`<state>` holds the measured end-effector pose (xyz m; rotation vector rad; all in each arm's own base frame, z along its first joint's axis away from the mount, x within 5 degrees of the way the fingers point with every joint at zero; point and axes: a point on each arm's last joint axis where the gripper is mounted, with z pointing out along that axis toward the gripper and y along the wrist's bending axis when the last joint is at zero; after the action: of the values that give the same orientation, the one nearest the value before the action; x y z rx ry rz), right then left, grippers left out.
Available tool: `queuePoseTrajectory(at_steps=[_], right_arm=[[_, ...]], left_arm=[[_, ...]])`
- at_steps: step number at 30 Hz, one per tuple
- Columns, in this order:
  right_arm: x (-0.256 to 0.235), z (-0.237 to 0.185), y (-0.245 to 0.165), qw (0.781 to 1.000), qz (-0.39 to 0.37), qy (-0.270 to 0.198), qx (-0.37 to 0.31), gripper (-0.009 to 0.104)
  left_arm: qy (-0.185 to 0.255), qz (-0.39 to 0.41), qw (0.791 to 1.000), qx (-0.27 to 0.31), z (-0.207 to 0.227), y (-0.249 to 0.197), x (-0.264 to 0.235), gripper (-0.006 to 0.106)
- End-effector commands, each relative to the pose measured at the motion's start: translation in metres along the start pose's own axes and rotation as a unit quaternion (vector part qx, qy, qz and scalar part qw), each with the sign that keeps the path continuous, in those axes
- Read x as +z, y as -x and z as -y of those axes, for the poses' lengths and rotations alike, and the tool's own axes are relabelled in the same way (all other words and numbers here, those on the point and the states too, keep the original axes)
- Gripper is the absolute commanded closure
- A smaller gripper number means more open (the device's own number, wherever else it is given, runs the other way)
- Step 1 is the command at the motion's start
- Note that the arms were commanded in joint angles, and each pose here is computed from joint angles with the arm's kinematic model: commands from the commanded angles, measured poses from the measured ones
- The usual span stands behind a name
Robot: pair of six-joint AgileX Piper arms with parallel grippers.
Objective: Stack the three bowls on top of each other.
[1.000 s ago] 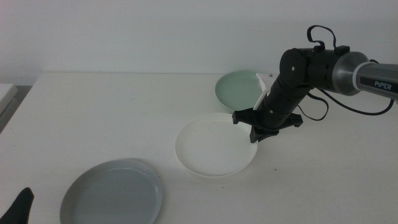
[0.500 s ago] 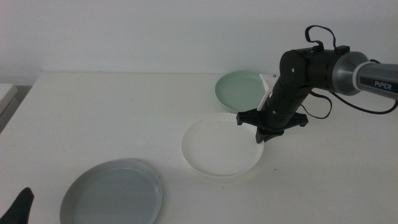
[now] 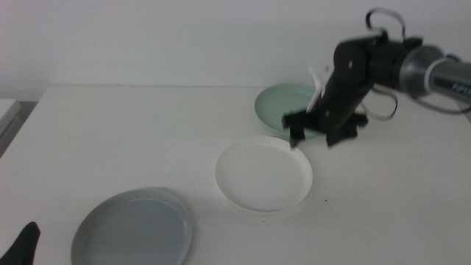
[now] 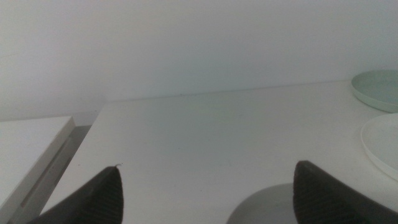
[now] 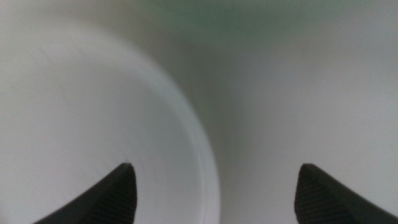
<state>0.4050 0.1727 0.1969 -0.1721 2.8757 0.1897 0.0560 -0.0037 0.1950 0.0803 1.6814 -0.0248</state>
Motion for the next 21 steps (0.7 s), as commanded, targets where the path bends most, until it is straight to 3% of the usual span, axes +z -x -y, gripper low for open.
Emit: queuePoseTrajectory(at_steps=[1, 7, 11, 21], right_arm=[[-0.035, 0.008, 0.020, 0.999, 0.050, -0.011, -0.006, 0.029], [-0.050, 0.044, 0.075, 0.991, 0.126, -0.035, 0.030, 0.025], [-0.019, 0.073, 0.102, 0.990, 0.114, -0.040, 0.068, 0.025], [0.053, 0.085, 0.116, 0.992, 0.094, -0.060, 0.055, 0.032]], left_arm=[[0.000, 0.008, 1.000, -0.004, 0.000, 0.002, 0.000, 0.007], [0.000, 0.008, 1.000, -0.004, 0.000, 0.002, 0.000, 0.007], [0.000, 0.008, 1.000, -0.004, 0.000, 0.002, 0.000, 0.007], [0.000, 0.008, 1.000, -0.004, 0.000, 0.002, 0.000, 0.007]])
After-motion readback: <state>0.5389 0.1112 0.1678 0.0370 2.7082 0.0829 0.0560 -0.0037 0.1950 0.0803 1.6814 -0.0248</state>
